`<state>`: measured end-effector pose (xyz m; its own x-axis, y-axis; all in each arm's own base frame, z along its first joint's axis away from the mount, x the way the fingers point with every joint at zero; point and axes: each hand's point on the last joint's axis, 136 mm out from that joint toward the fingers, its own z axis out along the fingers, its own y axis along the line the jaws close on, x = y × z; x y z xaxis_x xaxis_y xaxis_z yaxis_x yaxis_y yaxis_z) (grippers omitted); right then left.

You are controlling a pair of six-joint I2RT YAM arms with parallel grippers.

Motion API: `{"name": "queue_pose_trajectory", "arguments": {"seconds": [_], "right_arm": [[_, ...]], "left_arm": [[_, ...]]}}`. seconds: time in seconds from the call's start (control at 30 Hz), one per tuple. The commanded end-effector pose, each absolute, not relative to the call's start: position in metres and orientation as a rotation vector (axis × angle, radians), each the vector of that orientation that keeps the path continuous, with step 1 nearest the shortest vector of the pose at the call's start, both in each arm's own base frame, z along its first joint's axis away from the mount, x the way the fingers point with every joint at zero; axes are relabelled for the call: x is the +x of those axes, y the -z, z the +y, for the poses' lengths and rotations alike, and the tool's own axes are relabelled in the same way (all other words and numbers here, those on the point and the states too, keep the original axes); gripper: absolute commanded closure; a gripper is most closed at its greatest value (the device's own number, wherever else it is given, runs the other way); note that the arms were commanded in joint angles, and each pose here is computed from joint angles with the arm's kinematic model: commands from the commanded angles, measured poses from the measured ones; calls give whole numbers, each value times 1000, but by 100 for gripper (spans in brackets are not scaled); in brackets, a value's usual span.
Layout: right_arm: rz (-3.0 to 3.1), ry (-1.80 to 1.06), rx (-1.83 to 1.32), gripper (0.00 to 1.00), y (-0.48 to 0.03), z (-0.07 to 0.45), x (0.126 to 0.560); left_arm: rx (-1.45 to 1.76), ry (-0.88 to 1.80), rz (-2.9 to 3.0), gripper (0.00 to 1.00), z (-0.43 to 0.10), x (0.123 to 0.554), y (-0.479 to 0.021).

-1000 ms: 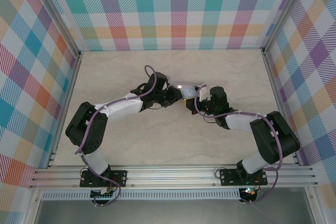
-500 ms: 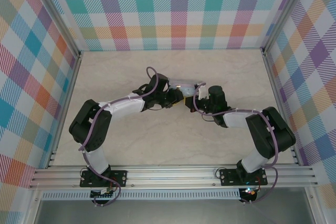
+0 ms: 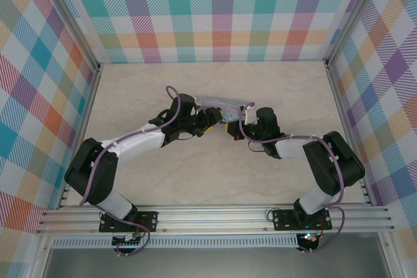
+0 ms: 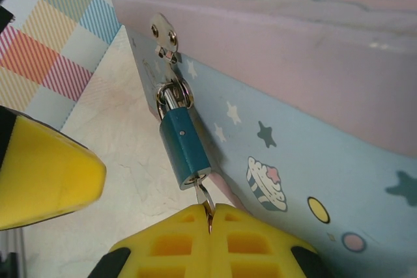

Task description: Unlock a padlock with a key

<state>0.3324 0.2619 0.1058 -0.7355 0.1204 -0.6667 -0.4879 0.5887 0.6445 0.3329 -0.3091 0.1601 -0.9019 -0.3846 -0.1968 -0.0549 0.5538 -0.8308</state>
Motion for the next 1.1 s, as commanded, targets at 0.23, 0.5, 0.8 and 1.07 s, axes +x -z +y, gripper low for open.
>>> {"name": "queue_pose_trajectory", "arguments": {"seconds": [0.23,0.5,0.8,1.07], "right_arm": [[2231,-1342,-102,98,-115,277,329],[2286,-1407,6,98,-122,282,324],[2328,-1366,39,98,-122,279,322],[2344,-1374,60,98,-124,280,323]], "left_arm": [[-620,1388,2288,42,-300,347,-160],[-656,1429,2284,48,-307,350,-149],[-661,1360,2322,52,-304,350,-136],[-677,1280,2369,52,-295,345,-124]]}}
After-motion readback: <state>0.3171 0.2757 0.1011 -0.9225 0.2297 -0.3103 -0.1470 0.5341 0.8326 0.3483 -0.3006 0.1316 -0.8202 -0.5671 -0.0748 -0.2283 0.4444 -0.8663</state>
